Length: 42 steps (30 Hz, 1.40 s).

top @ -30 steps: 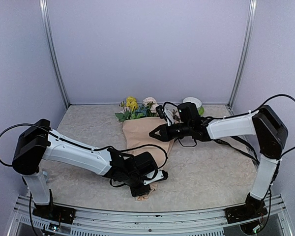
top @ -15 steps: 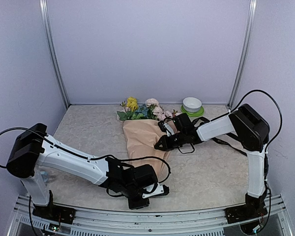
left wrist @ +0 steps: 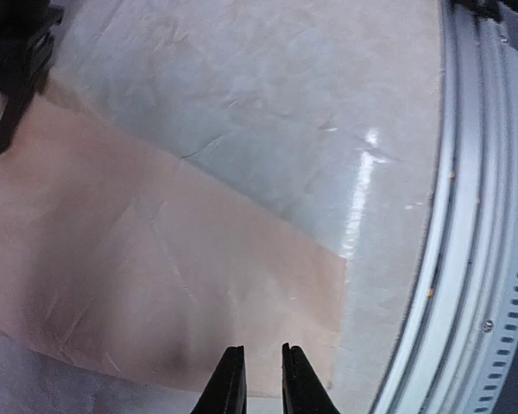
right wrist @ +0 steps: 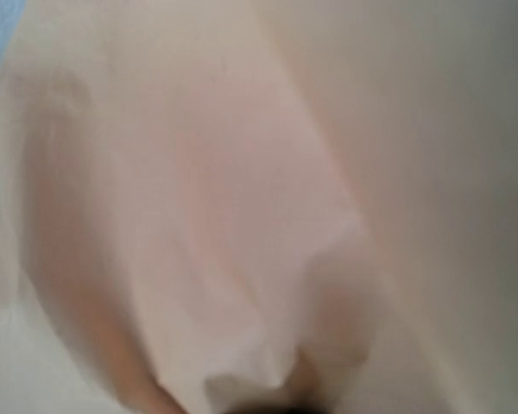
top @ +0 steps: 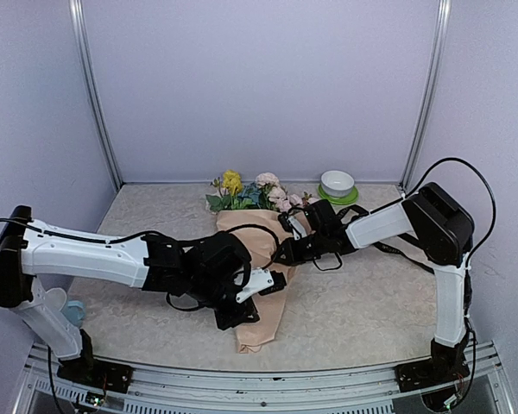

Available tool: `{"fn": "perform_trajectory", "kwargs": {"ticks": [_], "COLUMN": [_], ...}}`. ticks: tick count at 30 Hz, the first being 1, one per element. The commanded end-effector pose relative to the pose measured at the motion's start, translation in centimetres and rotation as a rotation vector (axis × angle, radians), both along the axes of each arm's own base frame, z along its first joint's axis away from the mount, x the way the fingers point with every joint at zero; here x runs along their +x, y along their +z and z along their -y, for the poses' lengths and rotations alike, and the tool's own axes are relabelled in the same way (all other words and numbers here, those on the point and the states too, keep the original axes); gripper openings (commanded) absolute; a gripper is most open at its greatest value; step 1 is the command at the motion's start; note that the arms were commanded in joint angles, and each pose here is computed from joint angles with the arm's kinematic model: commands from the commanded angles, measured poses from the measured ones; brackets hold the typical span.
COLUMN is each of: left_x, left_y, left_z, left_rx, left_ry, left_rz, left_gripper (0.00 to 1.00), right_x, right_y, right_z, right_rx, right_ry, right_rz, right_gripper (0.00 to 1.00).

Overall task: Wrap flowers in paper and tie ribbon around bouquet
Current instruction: Press the fold line on the folded wrapping paper.

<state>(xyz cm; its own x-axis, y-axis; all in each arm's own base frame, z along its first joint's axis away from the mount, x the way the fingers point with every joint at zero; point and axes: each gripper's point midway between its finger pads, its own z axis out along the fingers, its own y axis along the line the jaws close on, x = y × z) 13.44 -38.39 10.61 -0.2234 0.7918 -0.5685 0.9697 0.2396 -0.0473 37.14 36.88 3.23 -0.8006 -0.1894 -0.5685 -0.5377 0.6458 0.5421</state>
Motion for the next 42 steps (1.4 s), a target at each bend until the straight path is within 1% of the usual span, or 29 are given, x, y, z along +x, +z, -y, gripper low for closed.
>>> {"fn": "perform_trajectory", "kwargs": {"ticks": [1, 4, 7, 11, 13, 15, 18, 21, 24, 26, 27, 29, 31, 36, 38, 42], "left_x": [1.7, -0.1, -2.7, -6.5, -8.2, -8.9, -8.5, -7.4, -5.3, -2.9, -1.7, 0.6, 1.5, -0.8, -1.3, -1.5], "left_y": [-5.5, -8.1, -9.6, -11.8, -11.8, -10.9, -8.7, -5.1, -1.6, -1.1, -1.4, -2.5, -4.3, -8.8, -10.7, -10.9], "left_z": [-2.0, -2.7, -3.0, -4.8, -5.1, -4.7, -3.5, -0.9, 1.1, 1.6, 1.7, 1.7, 1.9, 2.2, 1.7, 1.6], "left_rx": [0.194, 0.27, 0.309, 0.411, 0.425, 0.407, 0.361, 0.229, 0.069, 0.017, 0.017, 0.058, 0.124, 0.257, 0.323, 0.341], "left_ry": [0.061, 0.015, -0.054, -0.127, -0.161, -0.18, -0.186, -0.188, -0.161, -0.092, -0.056, 0.019, 0.044, -0.055, -0.064, -0.081], "left_rz": [0.009, -0.004, -0.044, -0.133, -0.182, -0.173, -0.144, -0.105, -0.065, -0.029, -0.017, 0.005, 0.024, 0.018, -0.005, -0.029], "left_gripper": [0.16, 0.17, 0.17, 0.17, 0.17, 0.18, 0.18, 0.18, 0.18, 0.18, 0.18, 0.17, 0.17, 0.18, 0.18, 0.2], "right_x": [-0.3, -0.3, -0.3, -0.3, -0.3, -0.2, -0.2, -0.2, -0.3, -0.3, -0.4, -0.4, -0.4, -0.5, -0.6, -0.6], "right_y": [-0.5, -0.6, -0.7, -0.5, -0.4, -0.3, -0.2, -0.2, -0.1, -0.1, -0.1, -0.2, -0.2, -0.4, -0.4, -0.4], "right_z": [1.0, 0.9, 0.9, 0.9, 0.9, 0.9, 0.9, 0.9, 0.9, 1.0, 1.0, 1.1, 1.1, 1.1, 1.1, 1.1], "right_rx": [-0.031, -0.028, -0.026, -0.025, -0.024, -0.023, -0.024, -0.023, -0.025, -0.026, -0.028, -0.03, -0.033, -0.034, -0.036, -0.035], "right_ry": [-0.025, -0.033, -0.041, -0.042, -0.042, -0.043, -0.043, -0.042, -0.043, -0.044, -0.045, -0.046, -0.047, -0.048, -0.048, -0.05], "right_rz": [-0.025, -0.04, -0.051, -0.048, -0.044, -0.04, -0.039, -0.039, -0.039, -0.038, -0.039, -0.039, -0.04, -0.045, -0.048, -0.045], "right_gripper": [0.16, 0.16, 0.17, 0.17, 0.17, 0.17, 0.17, 0.18, 0.18, 0.18, 0.18, 0.18, 0.18, 0.18, 0.18, 0.18]}}
